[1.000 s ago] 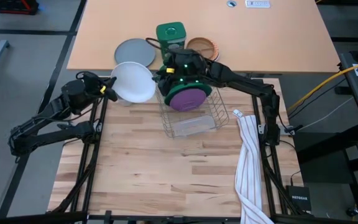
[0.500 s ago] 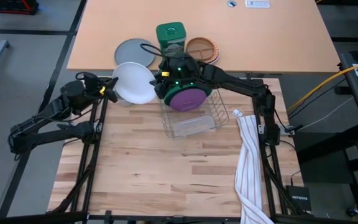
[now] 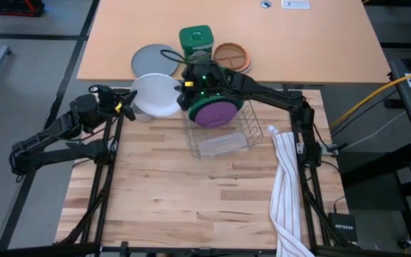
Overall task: Sort dishes
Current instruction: Put the white plate into the dish rack
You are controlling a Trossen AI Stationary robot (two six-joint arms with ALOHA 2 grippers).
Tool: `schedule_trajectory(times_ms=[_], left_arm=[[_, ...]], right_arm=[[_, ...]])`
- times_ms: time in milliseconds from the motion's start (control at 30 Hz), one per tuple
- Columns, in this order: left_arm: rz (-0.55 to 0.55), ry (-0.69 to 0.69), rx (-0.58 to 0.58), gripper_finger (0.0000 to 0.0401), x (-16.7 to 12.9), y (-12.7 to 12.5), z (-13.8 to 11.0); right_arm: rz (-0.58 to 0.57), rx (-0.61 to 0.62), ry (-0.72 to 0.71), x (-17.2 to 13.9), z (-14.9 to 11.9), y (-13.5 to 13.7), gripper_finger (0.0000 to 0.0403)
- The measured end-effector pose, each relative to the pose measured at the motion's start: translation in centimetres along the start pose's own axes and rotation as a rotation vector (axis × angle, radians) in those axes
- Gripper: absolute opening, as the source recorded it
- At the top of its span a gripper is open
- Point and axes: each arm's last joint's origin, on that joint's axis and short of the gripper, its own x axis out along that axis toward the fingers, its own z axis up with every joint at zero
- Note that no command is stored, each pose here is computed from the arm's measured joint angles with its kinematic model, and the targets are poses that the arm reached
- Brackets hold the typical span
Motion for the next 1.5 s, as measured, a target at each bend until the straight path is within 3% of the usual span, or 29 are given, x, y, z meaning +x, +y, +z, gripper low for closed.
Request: schedule_trajectory(times_ms=[133, 400, 667, 833, 1100, 1500], left_arm=[[-0.011, 0.004, 0.011, 0.0021, 0.0, 0.0, 0.0], [-0.014, 0.008, 0.123, 0.0095, 0.0, 0.0, -0.1], [-0.018, -0.060, 0.201, 0.0147, -0.1, -0.1, 0.6], [-0.047, -0.098, 0.259, 0.0158, -0.2, -0.2, 0.9], [-0.273, -0.131, 0.375, 0.0159, -0.5, -0.9, 1.2], [-0.297, -0.128, 0.375, 0.0159, -0.9, -0.7, 1.1]], right_arm=[[-0.025, -0.026, -0.002, 0.0, 0.0, 0.0, 0.0028], [-0.043, -0.117, 0.047, 0.0, -0.5, 0.0, 0.0029], [-0.053, -0.172, 0.072, -0.6, -0.5, 0.0, 0.0028], [-0.055, -0.179, 0.064, -1.8, 0.0, 0.1, 0.0028], [-0.067, -0.194, 0.088, -4.0, 0.5, 0.1, 0.0027], [-0.117, -0.258, 0.283, -5.2, -1.1, 0.0, 0.0027]])
